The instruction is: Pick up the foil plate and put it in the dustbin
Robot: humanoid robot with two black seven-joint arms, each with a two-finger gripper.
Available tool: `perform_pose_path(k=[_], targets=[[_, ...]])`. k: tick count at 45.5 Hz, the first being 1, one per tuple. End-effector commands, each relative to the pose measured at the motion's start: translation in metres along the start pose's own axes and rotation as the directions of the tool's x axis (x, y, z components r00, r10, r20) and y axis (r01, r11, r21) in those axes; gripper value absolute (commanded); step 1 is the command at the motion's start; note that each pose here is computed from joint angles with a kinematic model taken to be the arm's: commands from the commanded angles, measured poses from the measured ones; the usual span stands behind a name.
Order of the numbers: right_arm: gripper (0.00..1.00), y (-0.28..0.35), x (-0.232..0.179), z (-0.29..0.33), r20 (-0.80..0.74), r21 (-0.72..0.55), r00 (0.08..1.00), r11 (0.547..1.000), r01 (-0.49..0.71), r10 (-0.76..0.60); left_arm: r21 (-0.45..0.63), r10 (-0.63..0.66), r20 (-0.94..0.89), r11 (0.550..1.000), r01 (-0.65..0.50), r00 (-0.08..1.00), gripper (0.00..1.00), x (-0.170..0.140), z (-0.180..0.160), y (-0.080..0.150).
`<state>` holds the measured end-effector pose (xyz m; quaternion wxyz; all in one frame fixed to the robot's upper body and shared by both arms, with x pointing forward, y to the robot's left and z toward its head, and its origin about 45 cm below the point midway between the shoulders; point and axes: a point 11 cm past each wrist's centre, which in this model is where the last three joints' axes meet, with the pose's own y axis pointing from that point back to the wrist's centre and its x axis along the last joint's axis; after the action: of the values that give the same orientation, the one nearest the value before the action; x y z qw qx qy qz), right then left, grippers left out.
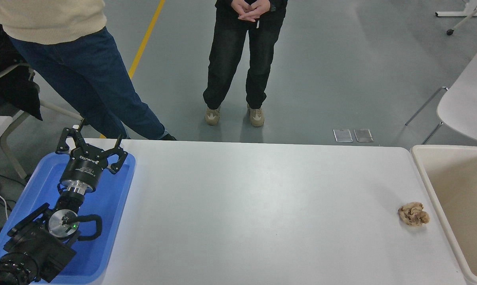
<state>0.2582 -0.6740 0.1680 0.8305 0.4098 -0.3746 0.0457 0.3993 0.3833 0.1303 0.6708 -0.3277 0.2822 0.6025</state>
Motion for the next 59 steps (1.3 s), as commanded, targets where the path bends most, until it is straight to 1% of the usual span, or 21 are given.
perform_pose_path(k=[1,10,11,12,13,14,15,16,17,21,27,30,34,38,40,43,49,59], targets=[[0.0,-0.003,-0.008,-0.002,0.017,-0.005,1.0,1.0,-0.015,0.015,-0.001,0.0,-0.001,1.0,0.0,1.0,1.0,0.0,0.0,0.0],[0.0,-0.004,-0.014,-0.003,0.012,0.0,0.999,0.999,-0.035,0.035,-0.001,0.0,-0.001,1.0,0.0,1.0,1.0,0.0,0.0,0.0],[0.05,-0.004,-0.012,-0.004,0.013,0.002,0.999,0.999,-0.042,0.042,-0.001,0.0,-0.001,1.0,0.0,1.0,1.0,0.0,0.0,0.0],[0.23,-0.004,-0.01,-0.005,0.017,0.004,0.998,0.999,-0.054,0.054,-0.001,0.001,-0.001,1.0,-0.001,1.0,1.0,0.0,0.0,0.0],[0.46,-0.004,-0.008,-0.006,0.02,0.007,0.998,0.998,-0.065,0.065,0.0,0.001,-0.001,1.0,-0.001,1.0,1.0,0.0,0.0,0.0],[0.65,-0.003,-0.005,-0.008,0.025,0.009,0.997,0.997,-0.08,0.079,-0.001,0.0,-0.001,1.0,0.0,1.0,1.0,0.0,0.0,0.0],[0.81,-0.003,0.0,-0.009,0.03,0.011,0.995,0.995,-0.1,0.1,-0.001,0.0,-0.001,1.0,0.0,1.0,1.0,0.0,0.0,0.0],[0.95,-0.002,0.005,-0.01,0.04,0.013,0.992,0.992,-0.122,0.122,-0.001,0.0,-0.001,1.0,0.0,1.0,1.0,0.0,0.0,0.0],[1.0,-0.001,0.011,-0.01,0.054,0.015,0.989,0.99,-0.138,0.137,-0.001,0.0,-0.001,1.0,0.0,1.0,1.0,0.0,0.0,0.0],[1.0,0.0,0.011,-0.009,0.075,0.016,0.988,0.99,-0.14,0.139,-0.001,0.0,-0.001,1.0,0.0,1.0,1.0,0.0,0.0,0.0],[1.0,0.0,0.001,-0.014,0.087,0.043,0.992,0.994,-0.097,0.093,-0.001,0.0,-0.001,1.0,0.0,1.0,1.0,0.0,0.0,0.0],[1.0,0.003,0.003,-0.01,0.111,0.055,0.991,0.995,-0.08,0.073,-0.001,0.0,-0.001,1.0,0.0,1.0,1.0,0.0,0.0,0.0],[1.0,0.008,-0.004,-0.012,0.129,0.088,0.991,0.996,-0.034,0.023,-0.001,0.0,-0.001,1.0,0.0,1.0,1.0,0.0,0.0,0.0],[1.0,0.017,0.008,-0.026,0.168,0.143,0.986,0.989,-0.028,0.004,0.0,0.0,0.0,1.0,0.0,1.0,1.0,0.0,0.0,0.0],[1.0,0.022,0.008,-0.031,0.168,0.169,0.985,0.986,-0.005,-0.024,0.0,0.0,0.0,1.0,0.0,1.0,1.0,0.0,0.0,0.0],[1.0,0.03,0.0,-0.034,0.135,0.192,0.988,0.98,0.043,-0.07,0.0,0.0,0.0,1.0,0.0,1.0,1.0,0.0,0.0,0.0],[1.0,0.051,0.0,-0.051,0.033,0.235,0.991,0.965,0.118,-0.13,0.0,0.0,0.0,1.0,0.0,1.0,1.0,0.0,0.0,0.0],[1.0,0.11,0.026,-0.066,-0.108,0.276,0.974,0.935,0.222,-0.199,0.001,-0.002,0.001,1.0,0.002,1.0,1.0,-0.001,0.0,-0.001]])
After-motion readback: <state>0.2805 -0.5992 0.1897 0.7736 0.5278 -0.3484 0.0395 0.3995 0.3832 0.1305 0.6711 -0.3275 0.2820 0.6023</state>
